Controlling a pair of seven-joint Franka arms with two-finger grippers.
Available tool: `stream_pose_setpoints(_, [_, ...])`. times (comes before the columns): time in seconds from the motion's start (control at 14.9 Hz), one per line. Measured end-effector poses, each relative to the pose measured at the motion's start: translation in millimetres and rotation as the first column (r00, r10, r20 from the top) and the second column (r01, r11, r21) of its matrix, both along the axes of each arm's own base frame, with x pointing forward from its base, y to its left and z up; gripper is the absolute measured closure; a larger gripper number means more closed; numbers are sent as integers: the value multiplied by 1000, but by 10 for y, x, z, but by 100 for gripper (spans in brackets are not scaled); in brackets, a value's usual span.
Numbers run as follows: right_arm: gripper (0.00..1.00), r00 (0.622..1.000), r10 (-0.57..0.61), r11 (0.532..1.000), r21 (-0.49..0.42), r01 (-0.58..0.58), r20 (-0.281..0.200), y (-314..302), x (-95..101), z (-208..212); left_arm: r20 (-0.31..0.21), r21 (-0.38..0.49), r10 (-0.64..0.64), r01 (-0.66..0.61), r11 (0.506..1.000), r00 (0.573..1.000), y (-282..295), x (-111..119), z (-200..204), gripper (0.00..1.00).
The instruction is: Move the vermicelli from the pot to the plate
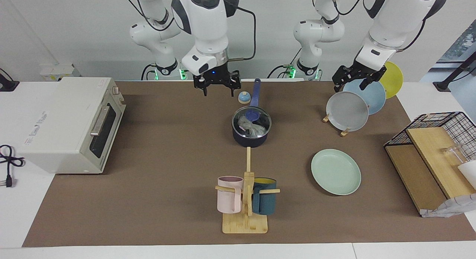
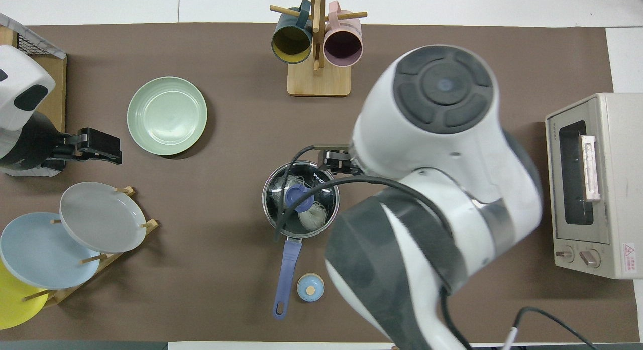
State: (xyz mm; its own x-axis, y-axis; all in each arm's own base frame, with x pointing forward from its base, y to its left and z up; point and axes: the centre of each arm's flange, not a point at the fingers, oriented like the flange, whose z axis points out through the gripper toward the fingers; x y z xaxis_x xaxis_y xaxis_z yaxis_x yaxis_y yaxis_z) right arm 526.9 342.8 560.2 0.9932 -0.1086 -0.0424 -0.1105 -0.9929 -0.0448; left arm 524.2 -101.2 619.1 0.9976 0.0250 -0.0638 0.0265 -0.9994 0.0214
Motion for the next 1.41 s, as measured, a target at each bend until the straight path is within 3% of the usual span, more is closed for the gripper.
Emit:
stream_pose_setpoints(0.2, [0, 998, -24, 999, 40, 22, 52, 445, 8, -214, 0, 0, 0, 0, 1000, 1000, 0, 0, 0, 0])
stream_pose_setpoints(0.34, [0, 998, -17, 999, 47, 14, 60, 600, -22, -322, 0, 0, 0, 0, 1000, 1000, 0, 0, 0, 0])
stream_pose_setpoints(0.67, [0, 1000, 20, 1000, 12, -20, 20, 903, -144, -825, 0, 0, 0, 0, 1000, 1000, 0, 0, 0, 0])
stream_pose_setpoints(1.01, [0, 998, 54, 998, -14, -54, 12, 1077, -325, -1374, 0, 0, 0, 0, 1000, 1000, 0, 0, 0, 0])
stream_pose_setpoints(1.41, [0, 997, 80, 994, -74, -78, 22, 1027, -369, -1575, 0, 0, 0, 0, 1000, 1000, 0, 0, 0, 0])
